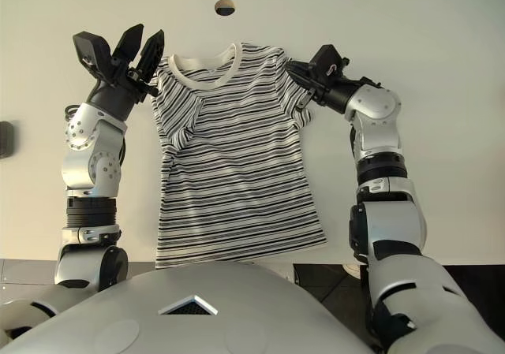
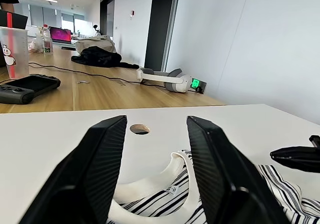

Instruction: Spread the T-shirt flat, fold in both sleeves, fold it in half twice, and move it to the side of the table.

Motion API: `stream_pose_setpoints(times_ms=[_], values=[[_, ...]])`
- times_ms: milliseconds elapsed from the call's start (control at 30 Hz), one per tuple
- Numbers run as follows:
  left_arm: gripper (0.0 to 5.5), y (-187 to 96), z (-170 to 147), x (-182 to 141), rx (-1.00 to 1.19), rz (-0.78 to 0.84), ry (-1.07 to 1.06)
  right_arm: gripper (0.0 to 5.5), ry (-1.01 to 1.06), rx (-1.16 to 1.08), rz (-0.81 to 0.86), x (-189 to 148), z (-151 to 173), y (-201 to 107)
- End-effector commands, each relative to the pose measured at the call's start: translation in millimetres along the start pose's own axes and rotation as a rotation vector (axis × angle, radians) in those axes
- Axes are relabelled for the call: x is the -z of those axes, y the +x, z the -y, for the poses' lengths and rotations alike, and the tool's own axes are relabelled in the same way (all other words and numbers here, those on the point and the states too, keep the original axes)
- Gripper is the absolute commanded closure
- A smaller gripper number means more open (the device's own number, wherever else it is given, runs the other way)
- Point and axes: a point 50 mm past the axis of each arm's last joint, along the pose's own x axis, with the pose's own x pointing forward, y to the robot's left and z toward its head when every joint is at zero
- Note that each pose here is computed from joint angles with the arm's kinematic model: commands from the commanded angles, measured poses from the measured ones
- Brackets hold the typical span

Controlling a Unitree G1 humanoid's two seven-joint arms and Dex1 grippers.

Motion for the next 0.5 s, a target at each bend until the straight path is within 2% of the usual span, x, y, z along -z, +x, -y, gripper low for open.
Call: stream_pose_setpoints(times_ms=[33, 100, 500], values=[[3.27, 3, 0, 0, -0.003, -0.006, 0.000, 4.77, 0.000, 0.054, -0.058, 4, 9, -5], [3.27, 3, 0, 2, -0.004, -0.006, -0.002, 4.40, 0.002, 0.102, -0.099, 7, 18, -5], [3.27, 2, -2, 3, 0.000, -0.007, 0.004, 4.40, 0.044, 0.208, -0.263, 27, 24, 0]])
